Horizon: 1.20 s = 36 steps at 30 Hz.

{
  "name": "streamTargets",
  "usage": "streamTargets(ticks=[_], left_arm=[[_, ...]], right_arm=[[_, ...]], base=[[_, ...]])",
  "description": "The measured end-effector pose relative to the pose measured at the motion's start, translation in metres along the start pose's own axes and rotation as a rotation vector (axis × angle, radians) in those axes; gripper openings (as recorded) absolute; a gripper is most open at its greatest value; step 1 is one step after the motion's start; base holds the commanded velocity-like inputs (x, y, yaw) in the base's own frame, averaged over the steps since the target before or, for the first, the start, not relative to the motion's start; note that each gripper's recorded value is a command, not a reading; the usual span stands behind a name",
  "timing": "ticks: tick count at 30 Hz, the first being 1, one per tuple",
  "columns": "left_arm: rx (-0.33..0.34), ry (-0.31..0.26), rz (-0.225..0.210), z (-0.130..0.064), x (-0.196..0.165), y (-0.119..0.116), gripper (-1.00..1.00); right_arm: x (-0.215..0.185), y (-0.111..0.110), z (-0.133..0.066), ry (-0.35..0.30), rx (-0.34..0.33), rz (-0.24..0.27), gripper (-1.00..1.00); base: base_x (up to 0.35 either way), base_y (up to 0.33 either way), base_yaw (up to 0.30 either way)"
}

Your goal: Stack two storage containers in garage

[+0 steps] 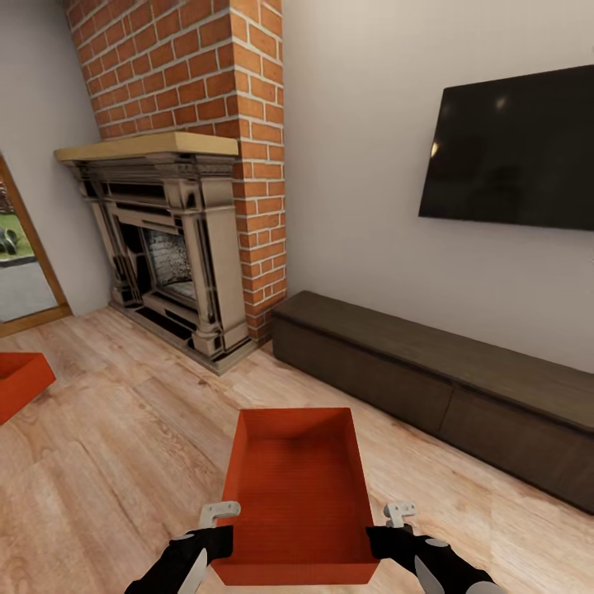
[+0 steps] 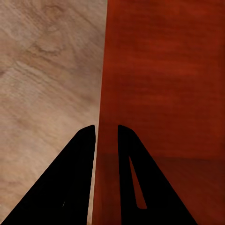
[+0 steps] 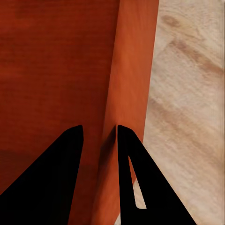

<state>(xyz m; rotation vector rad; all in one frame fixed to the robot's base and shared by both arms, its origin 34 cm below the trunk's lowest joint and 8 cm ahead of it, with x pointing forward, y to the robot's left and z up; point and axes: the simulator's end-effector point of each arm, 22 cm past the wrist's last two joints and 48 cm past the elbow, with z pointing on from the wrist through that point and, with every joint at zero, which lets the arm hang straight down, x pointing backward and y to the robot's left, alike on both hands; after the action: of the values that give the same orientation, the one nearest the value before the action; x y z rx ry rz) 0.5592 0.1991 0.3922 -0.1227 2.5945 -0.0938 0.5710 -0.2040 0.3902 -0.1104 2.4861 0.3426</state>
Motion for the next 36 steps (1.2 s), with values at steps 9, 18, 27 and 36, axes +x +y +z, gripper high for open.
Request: streamTargets(ticks=[9,18,27,36], left_arm=[[0.001,-0.011,0.0,-0.017,-0.018,-0.003,-1.0],[0.001,-0.011,-0.001,-0.031,-0.03,-0.005,-1.0],[0.001,-0.01,-0.001,-0.045,-0.042,-0.006,-1.0],[0.001,-0.009,0.0,-0.059,-0.053,-0.008,-1.0]], right_arm=[[-0.019,0.004,-0.015,-0.01,0.0,-0.003,-1.0],[-0.033,0.008,-0.028,-0.01,0.0,-0.004,-1.0],[-0.047,0.011,-0.04,-0.01,0.0,-0.004,-1.0],[-0.059,0.015,-0.052,-0.009,0.0,-0.003,-1.0]], base=[[0.0,0.0,0.0],[0.0,0.0,0.0],[0.0,0.0,0.0],[0.0,0.0,0.0]])
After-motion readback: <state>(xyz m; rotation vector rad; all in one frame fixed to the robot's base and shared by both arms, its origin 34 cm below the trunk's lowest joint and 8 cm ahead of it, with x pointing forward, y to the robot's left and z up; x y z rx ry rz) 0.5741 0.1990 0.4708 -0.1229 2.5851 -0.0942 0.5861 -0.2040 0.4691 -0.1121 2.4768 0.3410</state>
